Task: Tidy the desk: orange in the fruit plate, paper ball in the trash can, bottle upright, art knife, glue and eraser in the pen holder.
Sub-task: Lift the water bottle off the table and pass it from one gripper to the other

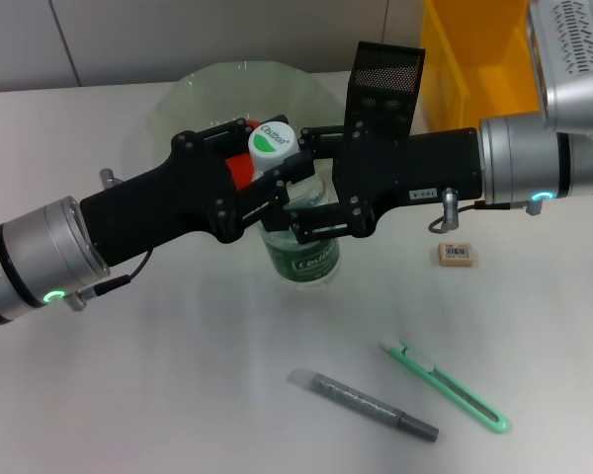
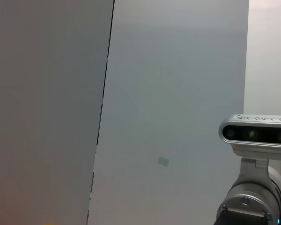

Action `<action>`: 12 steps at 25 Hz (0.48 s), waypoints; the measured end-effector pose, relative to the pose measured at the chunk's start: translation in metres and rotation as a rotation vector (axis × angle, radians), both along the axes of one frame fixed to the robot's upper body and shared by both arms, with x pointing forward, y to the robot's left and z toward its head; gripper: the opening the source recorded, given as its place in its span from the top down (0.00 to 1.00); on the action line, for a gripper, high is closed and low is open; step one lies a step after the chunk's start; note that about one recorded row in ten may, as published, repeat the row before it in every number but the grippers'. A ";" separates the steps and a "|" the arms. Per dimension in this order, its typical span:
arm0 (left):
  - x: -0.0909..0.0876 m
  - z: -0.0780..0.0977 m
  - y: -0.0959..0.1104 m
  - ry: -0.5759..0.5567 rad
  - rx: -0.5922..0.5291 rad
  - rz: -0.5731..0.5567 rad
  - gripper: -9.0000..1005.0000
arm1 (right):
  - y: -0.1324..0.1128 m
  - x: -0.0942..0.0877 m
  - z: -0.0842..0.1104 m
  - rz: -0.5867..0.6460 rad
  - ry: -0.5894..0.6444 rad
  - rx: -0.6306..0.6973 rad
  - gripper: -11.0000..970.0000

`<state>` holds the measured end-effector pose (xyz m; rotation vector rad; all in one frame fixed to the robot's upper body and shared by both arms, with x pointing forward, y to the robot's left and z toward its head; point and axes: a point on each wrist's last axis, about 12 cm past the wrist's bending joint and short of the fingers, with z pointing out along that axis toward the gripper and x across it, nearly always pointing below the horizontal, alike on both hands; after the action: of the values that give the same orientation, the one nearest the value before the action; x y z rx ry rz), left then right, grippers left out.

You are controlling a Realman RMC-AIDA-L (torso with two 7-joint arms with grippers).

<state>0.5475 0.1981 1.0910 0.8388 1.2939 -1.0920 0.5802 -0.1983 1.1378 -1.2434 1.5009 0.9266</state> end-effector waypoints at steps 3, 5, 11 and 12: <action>0.000 0.000 0.000 -0.001 -0.001 -0.001 0.56 | 0.000 0.000 0.001 0.001 0.002 0.001 0.25; 0.000 0.000 0.000 -0.002 -0.002 -0.002 0.56 | 0.001 0.000 0.001 0.001 0.006 0.002 0.26; 0.000 0.001 0.000 -0.002 -0.002 -0.003 0.56 | 0.001 0.000 0.001 0.000 0.010 0.004 0.26; 0.000 0.001 0.000 -0.002 -0.003 -0.003 0.56 | 0.001 0.000 0.001 0.000 0.009 0.004 0.26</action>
<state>0.5476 0.1977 1.0916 0.8396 1.2899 -1.0946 0.5802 -0.1976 1.1389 -1.2383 1.5056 0.9362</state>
